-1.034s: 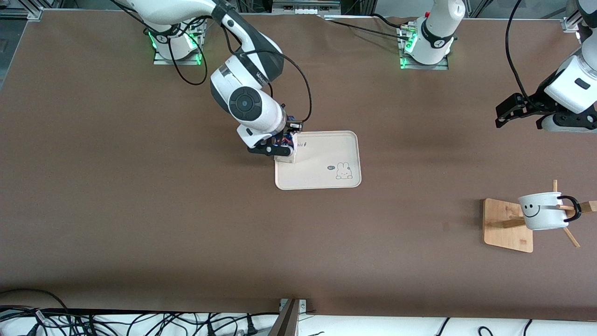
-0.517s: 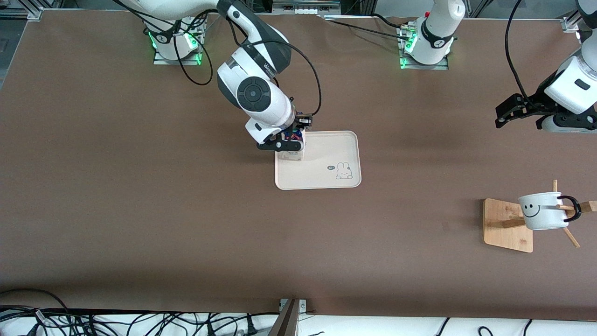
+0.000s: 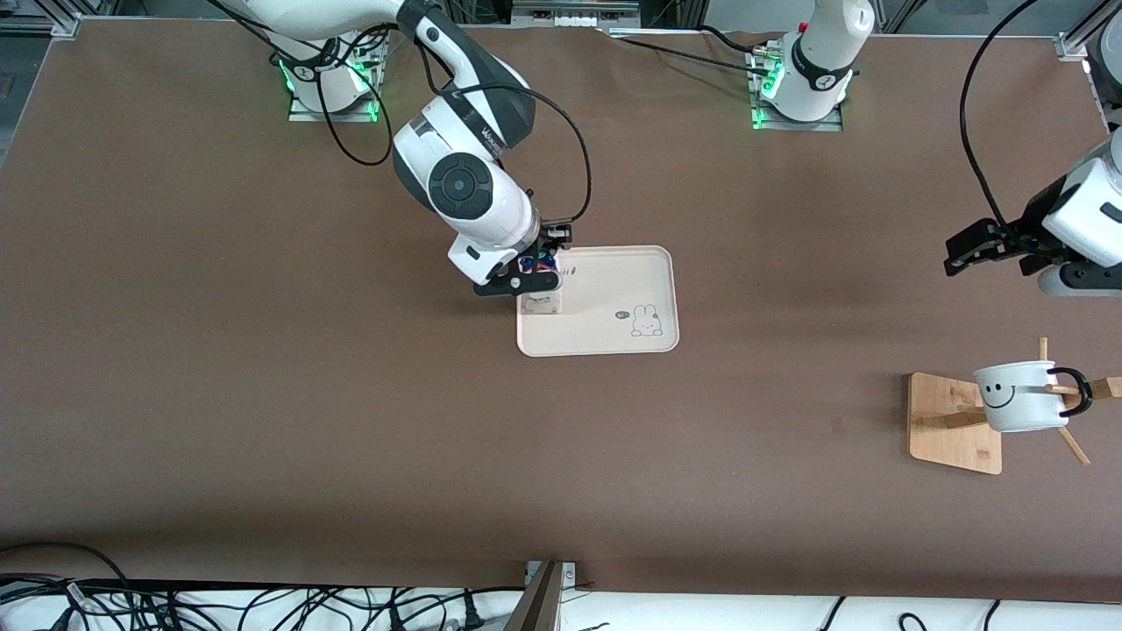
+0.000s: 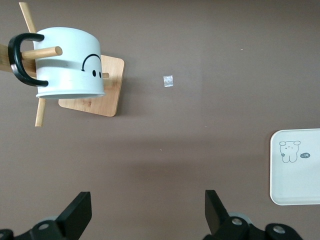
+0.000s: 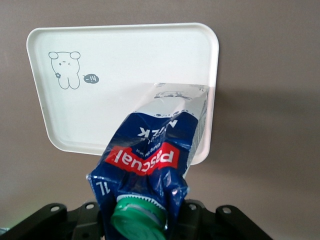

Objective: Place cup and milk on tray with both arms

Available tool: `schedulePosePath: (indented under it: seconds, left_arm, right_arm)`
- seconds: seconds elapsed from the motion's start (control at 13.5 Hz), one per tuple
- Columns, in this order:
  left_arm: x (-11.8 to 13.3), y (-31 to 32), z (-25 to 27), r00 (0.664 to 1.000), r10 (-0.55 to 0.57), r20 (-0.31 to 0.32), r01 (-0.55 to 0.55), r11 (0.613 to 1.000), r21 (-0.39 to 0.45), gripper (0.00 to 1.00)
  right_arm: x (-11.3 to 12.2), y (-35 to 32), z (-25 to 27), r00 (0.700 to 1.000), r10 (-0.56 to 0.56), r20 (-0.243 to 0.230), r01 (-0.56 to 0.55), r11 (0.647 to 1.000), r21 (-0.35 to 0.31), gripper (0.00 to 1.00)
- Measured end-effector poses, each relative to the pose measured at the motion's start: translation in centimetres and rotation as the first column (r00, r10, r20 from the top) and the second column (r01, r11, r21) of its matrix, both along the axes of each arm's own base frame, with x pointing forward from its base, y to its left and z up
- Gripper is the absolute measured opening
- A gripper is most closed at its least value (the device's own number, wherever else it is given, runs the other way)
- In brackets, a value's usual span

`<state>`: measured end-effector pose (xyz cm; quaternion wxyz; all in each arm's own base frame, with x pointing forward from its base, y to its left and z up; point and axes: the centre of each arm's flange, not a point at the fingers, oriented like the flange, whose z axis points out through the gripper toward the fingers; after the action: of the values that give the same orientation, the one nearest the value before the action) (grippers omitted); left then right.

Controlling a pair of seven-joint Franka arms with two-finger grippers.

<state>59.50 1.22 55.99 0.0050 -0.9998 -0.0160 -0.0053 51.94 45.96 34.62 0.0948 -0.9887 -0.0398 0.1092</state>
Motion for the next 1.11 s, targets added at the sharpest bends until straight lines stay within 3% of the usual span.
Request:
schedulePosePath:
  seconds: [0.52, 1.11]
  left_arm:
    - [3.7, 3.7, -2.8, 0.998, 0.058, -0.019, -0.058, 0.998, 0.0, 1.0]
    - [4.2, 3.9, -3.6, 0.997, 0.065, -0.032, -0.065, 0.998, -0.008, 1.0]
  right_arm:
    - [-1.1, 1.4, -1.4, 0.999, 0.041, -0.011, -0.041, 0.999, 0.002, 0.39]
    - [-1.1, 2.3, -3.5, 0.994, 0.103, 0.032, -0.103, 0.995, 0.012, 0.4]
